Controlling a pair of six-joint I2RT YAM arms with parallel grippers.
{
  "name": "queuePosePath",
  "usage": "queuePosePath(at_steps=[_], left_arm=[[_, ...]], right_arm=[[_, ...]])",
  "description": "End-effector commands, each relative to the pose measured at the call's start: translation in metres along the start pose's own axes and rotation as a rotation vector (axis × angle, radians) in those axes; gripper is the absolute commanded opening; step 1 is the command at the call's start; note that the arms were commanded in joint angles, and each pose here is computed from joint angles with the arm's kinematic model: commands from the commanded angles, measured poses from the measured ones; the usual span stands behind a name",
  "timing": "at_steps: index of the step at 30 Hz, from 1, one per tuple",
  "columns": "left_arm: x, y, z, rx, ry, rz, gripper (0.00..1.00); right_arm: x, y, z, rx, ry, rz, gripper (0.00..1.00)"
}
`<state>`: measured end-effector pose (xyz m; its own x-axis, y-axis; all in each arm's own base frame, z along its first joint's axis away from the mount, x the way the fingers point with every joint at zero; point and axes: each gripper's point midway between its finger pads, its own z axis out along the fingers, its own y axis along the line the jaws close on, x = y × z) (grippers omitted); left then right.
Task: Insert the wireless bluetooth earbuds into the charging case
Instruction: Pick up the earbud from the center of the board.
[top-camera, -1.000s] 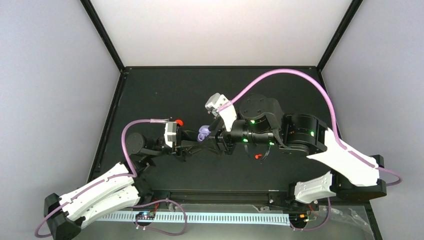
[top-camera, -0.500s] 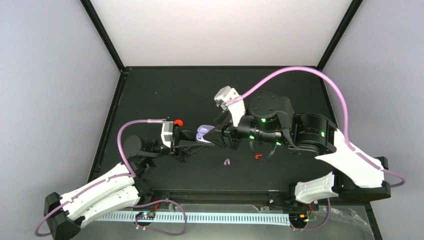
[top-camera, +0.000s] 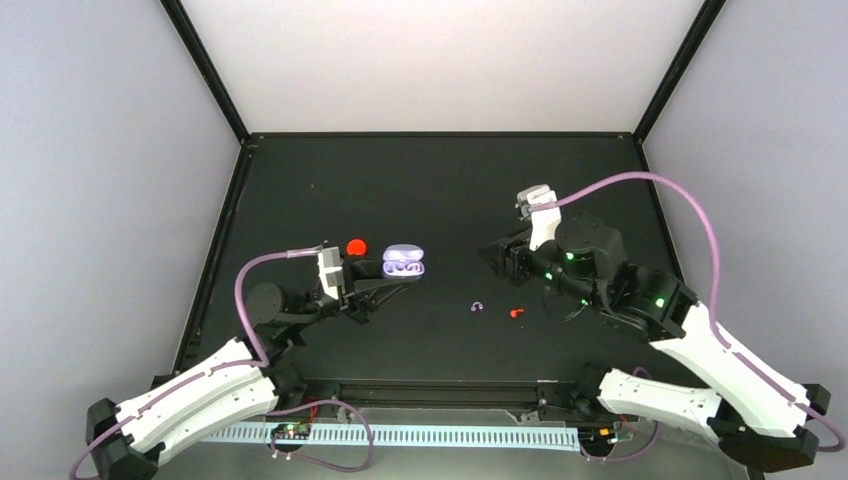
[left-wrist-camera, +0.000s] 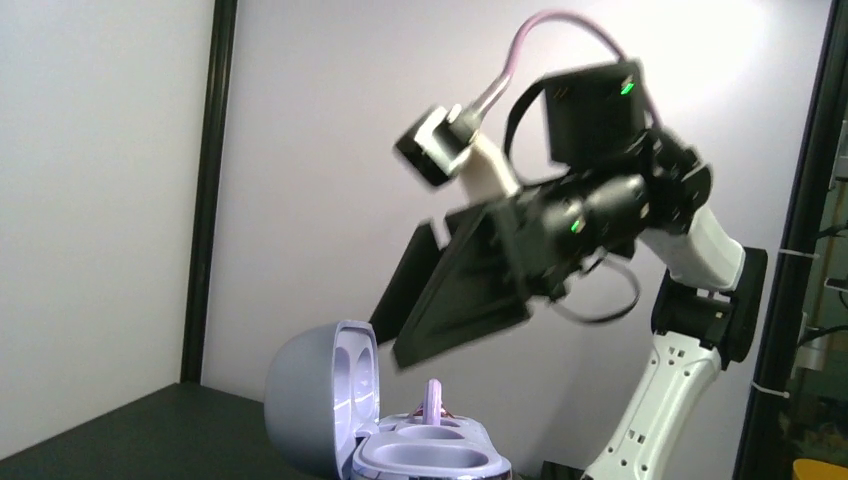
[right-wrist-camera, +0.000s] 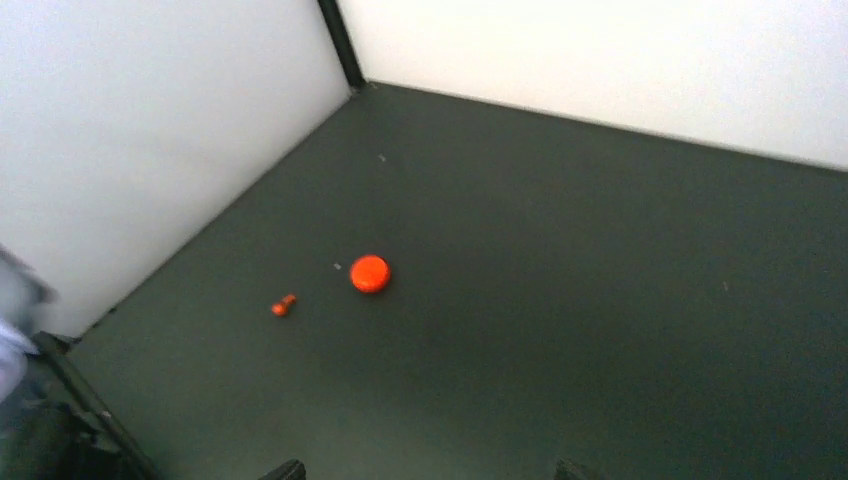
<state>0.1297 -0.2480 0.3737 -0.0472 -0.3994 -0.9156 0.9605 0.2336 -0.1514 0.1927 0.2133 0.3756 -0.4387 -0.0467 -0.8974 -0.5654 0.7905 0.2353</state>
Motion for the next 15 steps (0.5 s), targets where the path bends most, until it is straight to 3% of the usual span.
queuePosePath(at_steps=[1, 8, 15], left_arm=[[-0.003, -0.003, -0.009, -0.015, 0.014, 0.049, 0.02], [0.009, -0.012, -0.025, 0.006, 0.061, 0.028, 0.02], [0.015, -0.013, -0.038, -0.003, 0.045, 0.008, 0.02]], right_arm=[[0.036, -0.021, 0.033, 0.044, 0.041, 0.07, 0.63], [0.156, -0.048, 0.105, 0.072, 0.311, 0.103, 0.55], [0.215, -0.094, 0.138, 0.199, 0.41, 0.179, 0.51]])
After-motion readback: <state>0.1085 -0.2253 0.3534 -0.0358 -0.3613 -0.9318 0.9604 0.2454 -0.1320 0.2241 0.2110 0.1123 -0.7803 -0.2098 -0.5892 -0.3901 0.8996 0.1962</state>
